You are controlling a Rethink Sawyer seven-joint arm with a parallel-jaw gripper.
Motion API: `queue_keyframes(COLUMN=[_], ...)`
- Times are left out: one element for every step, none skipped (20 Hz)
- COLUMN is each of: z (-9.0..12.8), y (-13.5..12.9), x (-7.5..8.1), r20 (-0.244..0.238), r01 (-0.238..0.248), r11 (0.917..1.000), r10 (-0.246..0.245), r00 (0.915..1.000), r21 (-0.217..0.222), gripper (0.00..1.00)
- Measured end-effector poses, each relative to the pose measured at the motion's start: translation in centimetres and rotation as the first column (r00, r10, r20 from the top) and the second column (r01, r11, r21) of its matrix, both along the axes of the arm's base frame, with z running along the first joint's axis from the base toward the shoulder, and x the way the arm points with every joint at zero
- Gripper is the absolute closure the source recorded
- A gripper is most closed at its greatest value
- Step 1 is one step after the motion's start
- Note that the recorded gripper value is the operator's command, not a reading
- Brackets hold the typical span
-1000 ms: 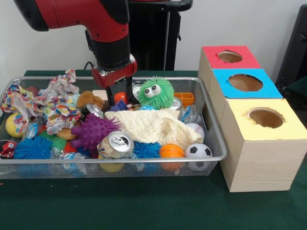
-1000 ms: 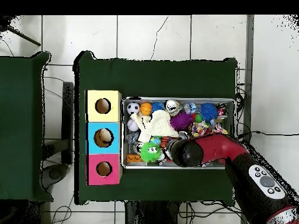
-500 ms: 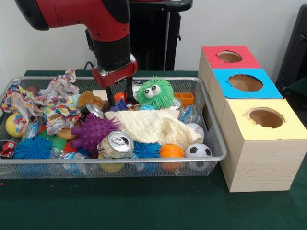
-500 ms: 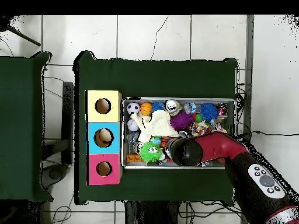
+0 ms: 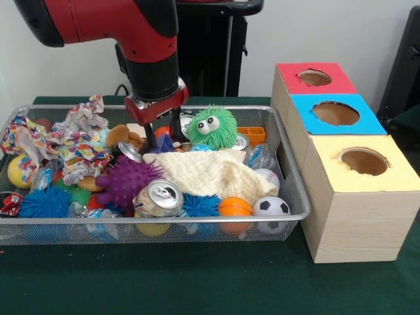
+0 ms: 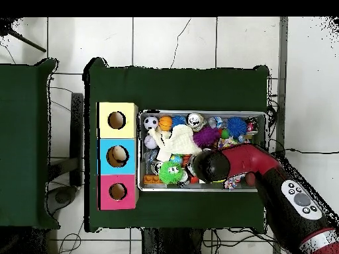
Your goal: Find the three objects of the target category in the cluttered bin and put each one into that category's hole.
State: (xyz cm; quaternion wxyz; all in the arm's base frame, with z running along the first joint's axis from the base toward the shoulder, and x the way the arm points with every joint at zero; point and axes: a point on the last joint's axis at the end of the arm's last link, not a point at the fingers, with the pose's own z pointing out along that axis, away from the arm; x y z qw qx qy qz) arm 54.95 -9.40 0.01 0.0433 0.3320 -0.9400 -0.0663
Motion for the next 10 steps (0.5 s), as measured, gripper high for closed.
queue_keyframes(z=[0.0, 0.0, 0.0, 0.0, 0.0, 0.0, 0.0, 0.0, 0.0, 0.0], y=[0.1, 0.1, 0.1, 0.1, 0.0, 0.0, 0.0, -0.1, -0.2, -0.2], x=[0.3, 0.6, 0.8, 1.2, 1.5, 1.7, 2.0, 2.2, 2.5, 2.7], r20=[-0.001, -0.001, 0.001, 0.004, 0.007, 0.011, 0.014, 0.018, 0.023, 0.027], r01=[-0.005, -0.009, -0.012, -0.018, -0.023, -0.026, -0.03, -0.032, -0.034, -0.035], r11=[1.0, 1.0, 0.9999, 0.9998, 0.9997, 0.9996, 0.9995, 0.9995, 0.9994, 0.9994], r10=[0.005, 0.009, 0.012, 0.018, 0.023, 0.026, 0.03, 0.032, 0.034, 0.035], r00=[1.0, 1.0, 0.9999, 0.9998, 0.9997, 0.9996, 0.9995, 0.9993, 0.9992, 0.999], r21=[0.001, 0.003, 0.004, 0.006, 0.008, 0.008, 0.009, 0.009, 0.008, 0.009], gripper=[0.0, 0.0, 0.0, 0.0, 0.0, 0.0, 0.0, 0.0, 0.0, 0.0])
